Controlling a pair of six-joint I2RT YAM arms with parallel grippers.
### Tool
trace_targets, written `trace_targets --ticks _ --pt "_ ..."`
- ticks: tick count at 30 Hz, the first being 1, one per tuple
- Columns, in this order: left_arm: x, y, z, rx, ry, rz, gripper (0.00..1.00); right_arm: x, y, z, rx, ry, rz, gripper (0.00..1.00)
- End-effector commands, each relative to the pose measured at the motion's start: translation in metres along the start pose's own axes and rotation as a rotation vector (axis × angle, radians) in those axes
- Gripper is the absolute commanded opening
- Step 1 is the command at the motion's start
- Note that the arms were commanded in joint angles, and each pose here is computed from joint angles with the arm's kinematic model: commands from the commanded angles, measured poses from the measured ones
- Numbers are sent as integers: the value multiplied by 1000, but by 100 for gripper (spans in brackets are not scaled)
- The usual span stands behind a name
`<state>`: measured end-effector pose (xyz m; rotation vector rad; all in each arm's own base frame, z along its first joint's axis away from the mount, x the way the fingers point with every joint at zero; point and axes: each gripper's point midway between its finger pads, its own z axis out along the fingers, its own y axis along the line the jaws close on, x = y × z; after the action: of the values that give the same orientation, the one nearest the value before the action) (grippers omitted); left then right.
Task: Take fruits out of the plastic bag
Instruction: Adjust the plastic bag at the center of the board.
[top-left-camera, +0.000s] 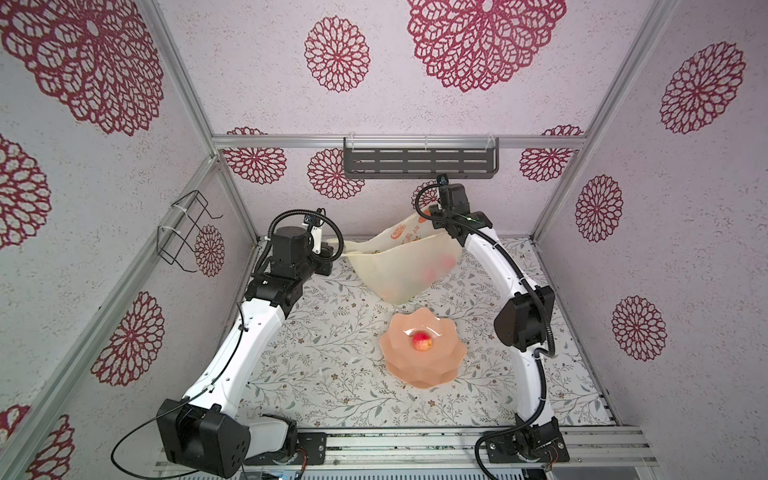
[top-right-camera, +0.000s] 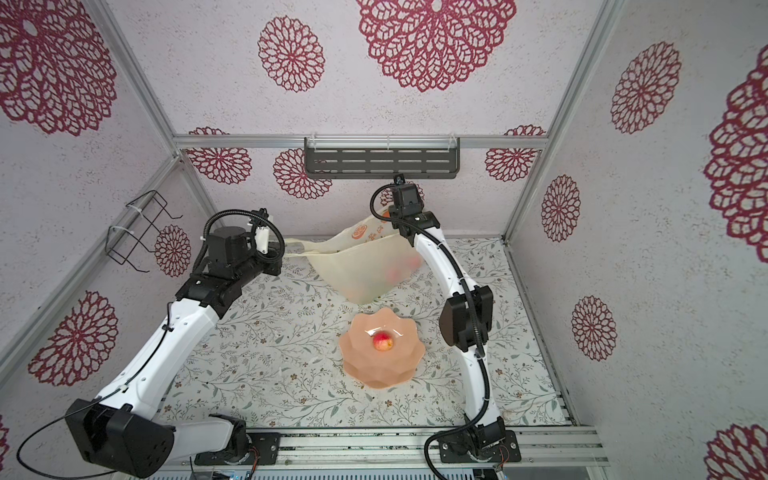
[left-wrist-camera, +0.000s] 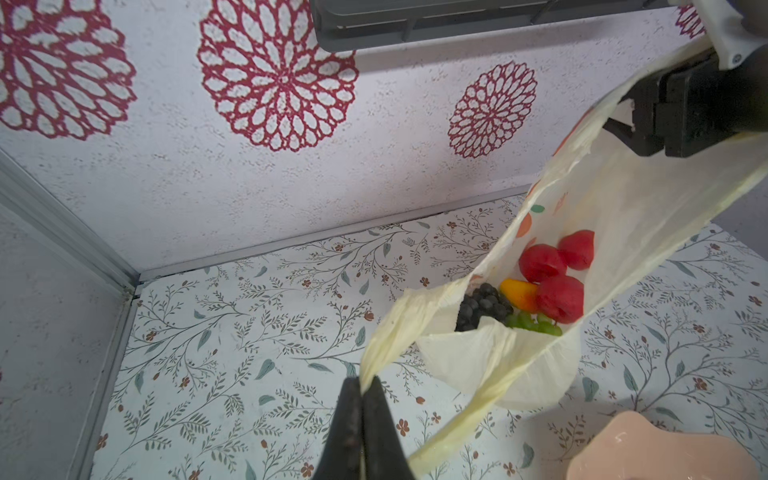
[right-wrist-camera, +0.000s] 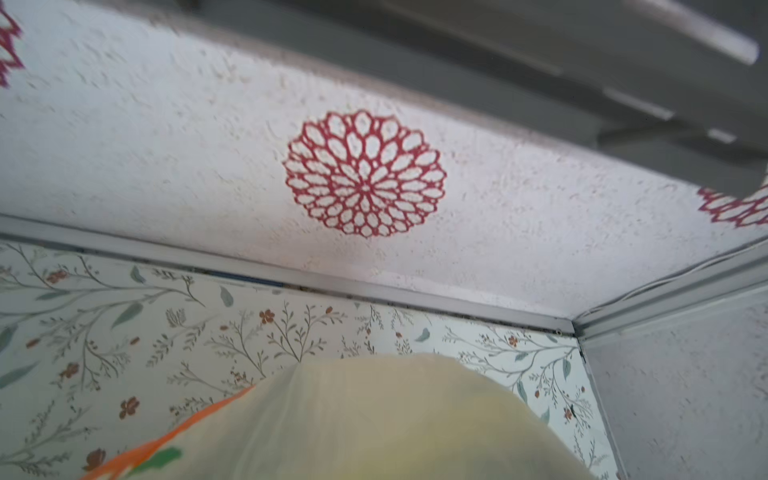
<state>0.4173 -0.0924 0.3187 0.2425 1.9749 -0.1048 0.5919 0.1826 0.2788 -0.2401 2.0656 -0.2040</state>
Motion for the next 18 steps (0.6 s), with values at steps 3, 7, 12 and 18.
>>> trace_targets --ticks 3,7,12,18 --pt "8 -9 -7 37 -62 -34 0 50 -8 -39 -26 52 48 61" --pt "36 -48 -20 197 -41 28 0 88 0 -65 -117 63 107 63" --pt "55 -85 -44 346 -96 109 0 101 33 -92 -335 92 124 67" --pt "45 -110 -68 493 -160 135 0 89 88 -130 -603 53 85 70"
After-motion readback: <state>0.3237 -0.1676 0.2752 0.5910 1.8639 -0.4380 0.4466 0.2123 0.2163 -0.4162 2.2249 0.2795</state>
